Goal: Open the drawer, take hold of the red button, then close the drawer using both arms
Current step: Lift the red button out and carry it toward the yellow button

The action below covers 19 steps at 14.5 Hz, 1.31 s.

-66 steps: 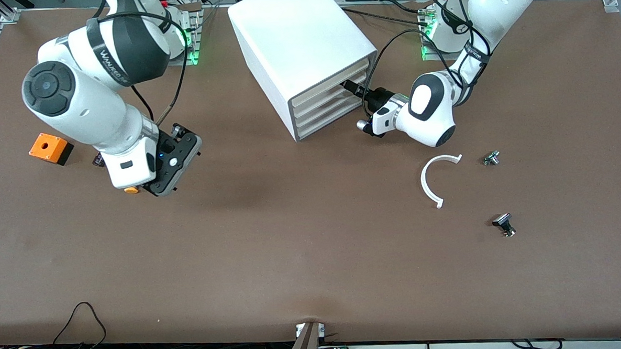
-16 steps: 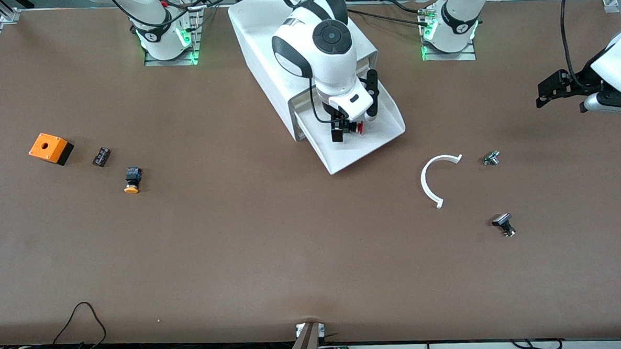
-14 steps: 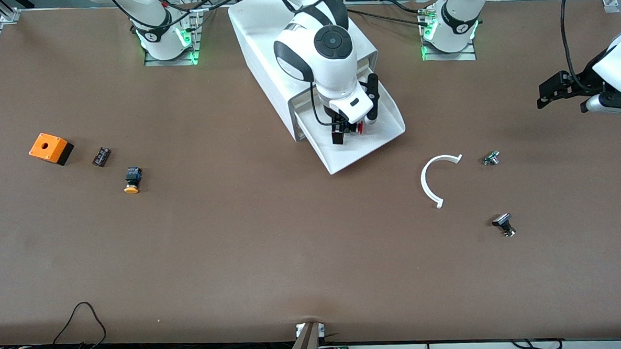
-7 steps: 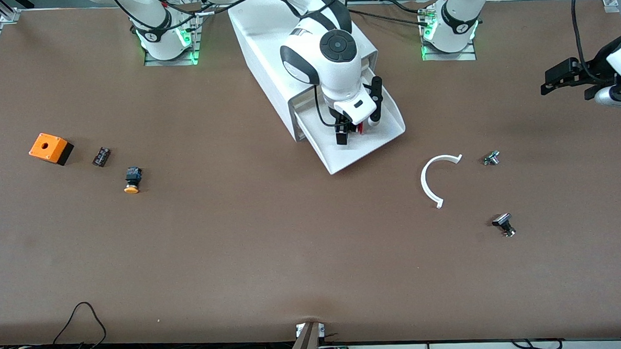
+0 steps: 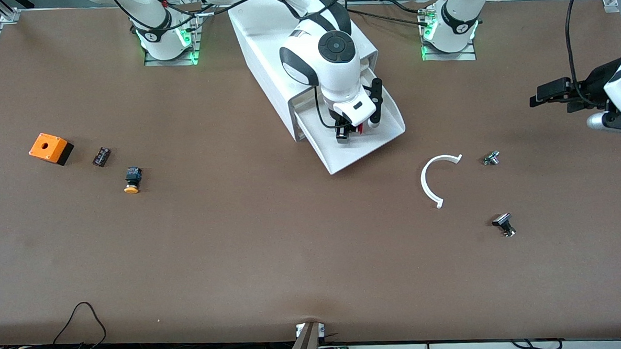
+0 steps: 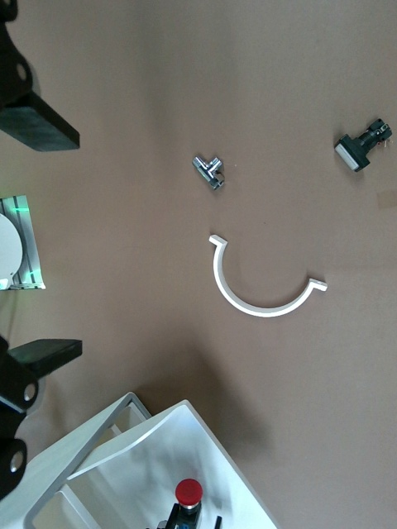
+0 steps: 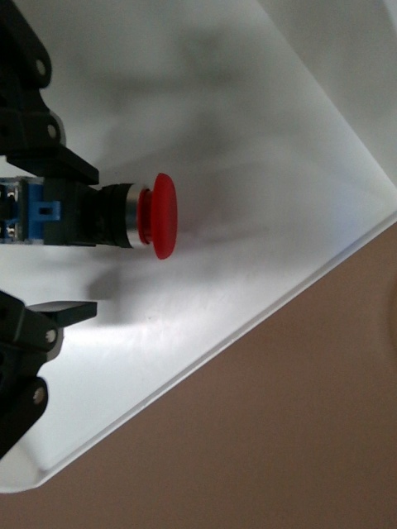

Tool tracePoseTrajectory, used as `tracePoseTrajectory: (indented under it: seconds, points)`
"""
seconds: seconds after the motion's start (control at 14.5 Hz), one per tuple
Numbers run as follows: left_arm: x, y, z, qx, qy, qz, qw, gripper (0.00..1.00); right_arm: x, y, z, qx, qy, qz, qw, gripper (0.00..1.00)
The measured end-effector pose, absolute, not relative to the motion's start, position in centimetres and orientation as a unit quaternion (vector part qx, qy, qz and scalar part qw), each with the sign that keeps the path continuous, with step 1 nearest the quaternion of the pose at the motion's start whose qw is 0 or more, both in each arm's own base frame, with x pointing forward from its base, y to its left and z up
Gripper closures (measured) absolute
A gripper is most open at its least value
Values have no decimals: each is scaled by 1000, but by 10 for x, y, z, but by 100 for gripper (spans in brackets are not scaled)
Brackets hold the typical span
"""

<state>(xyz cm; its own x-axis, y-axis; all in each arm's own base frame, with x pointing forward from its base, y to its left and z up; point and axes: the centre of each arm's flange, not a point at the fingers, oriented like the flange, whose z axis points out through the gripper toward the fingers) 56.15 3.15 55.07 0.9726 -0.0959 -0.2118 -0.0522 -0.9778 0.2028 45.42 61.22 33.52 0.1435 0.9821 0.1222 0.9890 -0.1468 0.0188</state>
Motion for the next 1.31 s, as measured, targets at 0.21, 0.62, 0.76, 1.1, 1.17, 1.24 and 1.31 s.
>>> tracePoseTrajectory:
  seconds: [0.21, 0.62, 0.76, 1.1, 1.17, 1.24, 1.31]
  points:
    - [565, 31, 553, 989, -30, -110, 97, 0, 458, 611, 333, -757, -650, -56, 32, 43]
    - [558, 15, 574, 991, -38, -107, 77, 0, 466, 605, 333, -760, -646, -58, 25, 67]
    - [558, 12, 576, 991, -40, -105, 76, 0, 473, 600, 335, -764, -642, -61, 20, 67]
    - [556, 8, 580, 990, -44, -111, 76, 0, 475, 603, 365, -763, -640, -87, 11, 67]
    - [556, 8, 580, 990, -45, -112, 76, 0, 474, 603, 380, -765, -637, -96, 13, 67]
    - [556, 8, 580, 990, -44, -112, 76, 0, 473, 602, 396, -767, -634, -103, 15, 67]
    - [556, 8, 580, 990, -44, -112, 76, 0, 474, 599, 413, -768, -631, -111, 16, 67]
